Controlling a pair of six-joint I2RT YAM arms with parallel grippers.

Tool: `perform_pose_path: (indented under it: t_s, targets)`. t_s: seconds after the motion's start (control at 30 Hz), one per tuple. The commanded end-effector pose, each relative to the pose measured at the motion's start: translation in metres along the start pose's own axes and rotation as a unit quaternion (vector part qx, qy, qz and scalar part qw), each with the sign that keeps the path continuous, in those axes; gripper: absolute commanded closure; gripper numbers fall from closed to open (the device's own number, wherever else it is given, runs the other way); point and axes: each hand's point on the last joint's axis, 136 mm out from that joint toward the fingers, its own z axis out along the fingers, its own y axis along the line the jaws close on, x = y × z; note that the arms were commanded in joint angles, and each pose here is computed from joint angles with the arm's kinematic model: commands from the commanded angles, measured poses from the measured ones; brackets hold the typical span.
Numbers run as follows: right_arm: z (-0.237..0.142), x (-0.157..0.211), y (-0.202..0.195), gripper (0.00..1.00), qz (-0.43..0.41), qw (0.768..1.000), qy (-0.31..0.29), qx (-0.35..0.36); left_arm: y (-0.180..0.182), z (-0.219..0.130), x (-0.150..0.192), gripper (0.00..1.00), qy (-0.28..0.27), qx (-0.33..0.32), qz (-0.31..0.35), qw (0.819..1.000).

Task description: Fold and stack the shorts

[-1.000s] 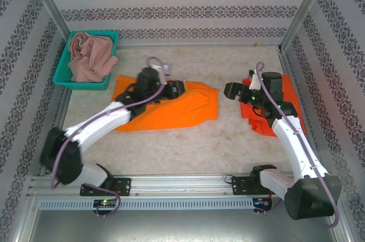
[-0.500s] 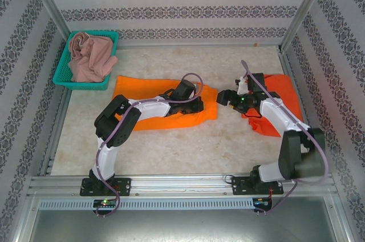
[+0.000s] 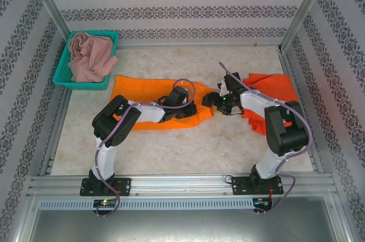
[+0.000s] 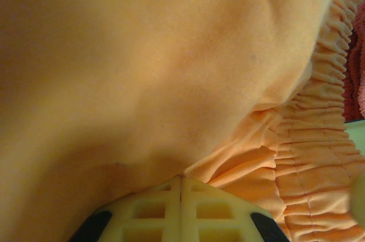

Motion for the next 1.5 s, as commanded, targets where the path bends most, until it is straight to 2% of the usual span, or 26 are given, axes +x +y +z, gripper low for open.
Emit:
perform_pose_path:
  t_s: [0.0,0.23,0.43,0.83,0.93,1.07,1.2,1.3,1.47]
  targets:
    - [0.002,-0.016,0.003,0.23,0.003,1.000,-0.025,0.014,0.048,0.003,0.025,1.00,0.028,-0.071,-0.028,0.997]
    - [0.010,-0.015,-0.004,0.23,0.015,0.999,-0.022,0.021,0.047,0.004,0.026,1.00,0.029,-0.067,-0.030,0.997]
    - [0.017,-0.016,-0.001,0.28,0.021,1.000,-0.018,0.011,0.048,0.003,0.026,1.00,0.033,-0.071,-0.024,0.997]
    - [0.027,-0.017,0.012,0.44,0.032,0.999,-0.022,-0.023,0.048,0.005,0.028,1.00,0.034,-0.069,-0.024,0.997]
    - [0.032,-0.016,0.011,0.51,0.031,0.999,-0.020,-0.021,0.046,0.004,0.026,1.00,0.033,-0.066,-0.024,0.997]
    - [0.044,-0.010,0.004,0.65,0.031,0.999,-0.011,-0.011,0.035,-0.005,0.013,1.00,0.015,-0.057,-0.016,0.998]
    - [0.035,-0.009,-0.009,0.84,0.014,0.999,-0.023,0.030,0.020,-0.036,-0.015,0.87,-0.027,-0.043,-0.001,0.999]
    - [0.012,-0.011,-0.019,0.97,-0.016,0.996,-0.035,0.079,0.007,-0.070,-0.036,0.71,-0.061,-0.038,0.017,0.997]
    - [-0.049,-0.022,-0.033,1.00,-0.054,0.986,-0.059,0.143,-0.003,-0.128,-0.058,0.40,-0.115,-0.045,0.042,0.991]
